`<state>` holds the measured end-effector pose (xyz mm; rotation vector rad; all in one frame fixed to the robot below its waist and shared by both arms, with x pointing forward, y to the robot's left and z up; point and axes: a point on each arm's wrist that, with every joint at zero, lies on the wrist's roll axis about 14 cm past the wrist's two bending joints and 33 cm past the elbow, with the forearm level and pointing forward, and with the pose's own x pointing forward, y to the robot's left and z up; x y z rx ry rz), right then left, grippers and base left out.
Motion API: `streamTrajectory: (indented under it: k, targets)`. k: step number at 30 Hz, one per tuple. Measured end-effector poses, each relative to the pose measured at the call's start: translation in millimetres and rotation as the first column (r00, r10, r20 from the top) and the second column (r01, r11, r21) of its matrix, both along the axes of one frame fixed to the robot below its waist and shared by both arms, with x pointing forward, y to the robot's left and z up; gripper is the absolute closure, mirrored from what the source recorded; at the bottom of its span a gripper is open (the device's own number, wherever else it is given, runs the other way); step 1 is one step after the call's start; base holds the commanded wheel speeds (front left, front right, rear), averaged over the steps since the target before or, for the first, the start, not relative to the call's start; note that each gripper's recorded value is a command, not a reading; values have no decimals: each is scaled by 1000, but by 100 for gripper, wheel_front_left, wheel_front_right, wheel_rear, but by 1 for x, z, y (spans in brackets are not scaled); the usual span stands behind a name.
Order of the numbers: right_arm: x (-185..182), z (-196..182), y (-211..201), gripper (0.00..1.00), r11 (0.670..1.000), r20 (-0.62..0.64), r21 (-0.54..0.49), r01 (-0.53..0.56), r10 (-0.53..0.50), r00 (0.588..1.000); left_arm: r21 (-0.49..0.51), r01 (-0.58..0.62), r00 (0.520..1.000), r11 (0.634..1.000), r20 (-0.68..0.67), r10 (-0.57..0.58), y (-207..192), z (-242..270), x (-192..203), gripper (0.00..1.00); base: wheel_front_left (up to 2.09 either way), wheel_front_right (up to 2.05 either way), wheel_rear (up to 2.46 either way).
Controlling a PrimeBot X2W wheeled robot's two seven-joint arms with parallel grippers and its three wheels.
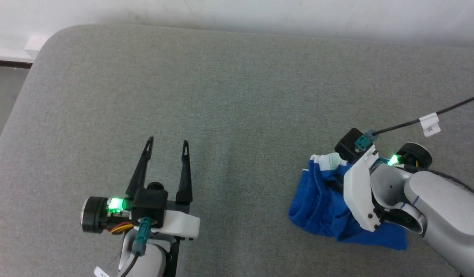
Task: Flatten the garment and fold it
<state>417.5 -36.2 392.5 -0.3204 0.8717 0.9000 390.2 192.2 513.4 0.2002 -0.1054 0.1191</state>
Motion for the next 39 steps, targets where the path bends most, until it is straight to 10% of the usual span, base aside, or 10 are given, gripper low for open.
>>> streamTrajectory:
  k: [9, 16, 26, 32, 39]
  targets:
    - [36, 111, -8, 0, 948, 370, 319, 11, -135, 919, -3, 3, 1000, 1000, 7, -3, 1, 3, -12, 0, 0, 0, 0]
    - [55, 202, -97, 0, 873, 658, 480, 85, -422, 623, -9, 62, 996, 998, 70, -61, -17, 23, -8, 0, 0, 0, 0]
    - [-9, 196, -168, 0, 673, 605, 694, 255, -738, 299, -32, 103, 984, 994, 149, -97, -27, 48, -14, 0, 0, 0, 0]
    - [-48, 167, -166, 0, 565, 508, 748, 348, -825, 248, -48, 101, 983, 994, 158, -92, -23, 51, -25, 0, 0, 0, 0]
    - [-55, 168, -159, 0, 553, 498, 759, 343, -833, 241, -55, 77, 986, 995, 153, -68, -13, 49, -33, 0, 0, 0, 0]
